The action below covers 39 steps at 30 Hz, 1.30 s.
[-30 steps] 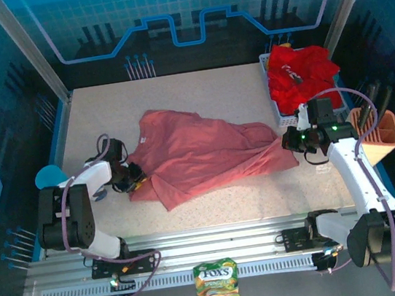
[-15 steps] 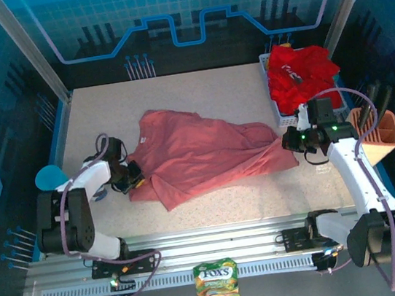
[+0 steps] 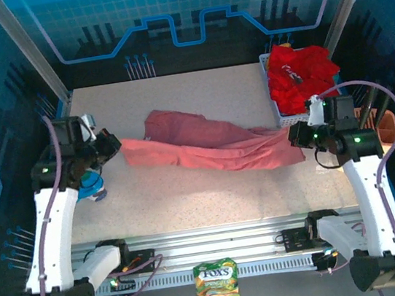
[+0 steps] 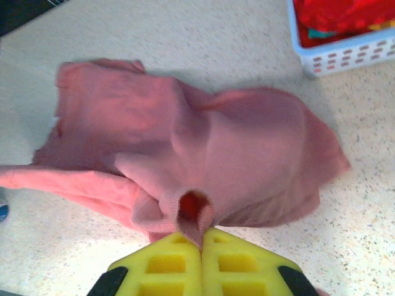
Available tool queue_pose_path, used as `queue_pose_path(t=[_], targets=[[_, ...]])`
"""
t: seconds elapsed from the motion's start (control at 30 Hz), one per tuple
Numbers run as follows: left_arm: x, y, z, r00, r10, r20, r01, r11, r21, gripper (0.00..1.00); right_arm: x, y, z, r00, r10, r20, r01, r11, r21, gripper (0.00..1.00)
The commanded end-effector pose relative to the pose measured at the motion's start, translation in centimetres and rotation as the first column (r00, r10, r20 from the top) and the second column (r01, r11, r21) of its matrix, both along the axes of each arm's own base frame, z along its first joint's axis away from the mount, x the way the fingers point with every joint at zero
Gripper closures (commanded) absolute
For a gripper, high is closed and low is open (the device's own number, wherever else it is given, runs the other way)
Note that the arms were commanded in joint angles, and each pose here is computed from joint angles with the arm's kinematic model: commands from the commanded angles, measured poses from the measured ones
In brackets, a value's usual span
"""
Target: Fold and stack the t-shirts
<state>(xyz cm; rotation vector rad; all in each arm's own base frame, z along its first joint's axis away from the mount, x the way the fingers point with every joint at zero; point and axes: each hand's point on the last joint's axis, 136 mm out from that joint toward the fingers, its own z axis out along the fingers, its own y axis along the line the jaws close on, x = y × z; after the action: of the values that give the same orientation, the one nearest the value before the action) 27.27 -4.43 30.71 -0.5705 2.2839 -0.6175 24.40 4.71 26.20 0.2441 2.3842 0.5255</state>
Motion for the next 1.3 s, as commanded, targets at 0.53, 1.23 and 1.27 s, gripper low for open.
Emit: queue_pose_path(t=[0.53, 1.23, 1.27], targets=[[-4.1, 2.1, 13.6, 0.97, -0.012, 0.241, -0.034, 0.982, 0.186, 1.0, -1.7, 3.0, 10.3, 0.977, 0.127, 0.17, -0.149, 0.981, 0.126, 1.0], [0.4, 4.0, 7.3, 0.994, 0.02, 0.107, -0.045, 0.97, 0.239, 1.0, -3.4, 3.4, -13.3, 0.901, 0.097, -0.423, -0.013, 0.98, 0.197, 0.87], [0.5, 4.0, 7.1, 0.995, 0.019, 0.102, -0.043, 0.97, 0.238, 1.0, -3.6, 3.4, -13.8, 0.895, 0.093, -0.436, -0.008, 0.982, 0.191, 0.87]])
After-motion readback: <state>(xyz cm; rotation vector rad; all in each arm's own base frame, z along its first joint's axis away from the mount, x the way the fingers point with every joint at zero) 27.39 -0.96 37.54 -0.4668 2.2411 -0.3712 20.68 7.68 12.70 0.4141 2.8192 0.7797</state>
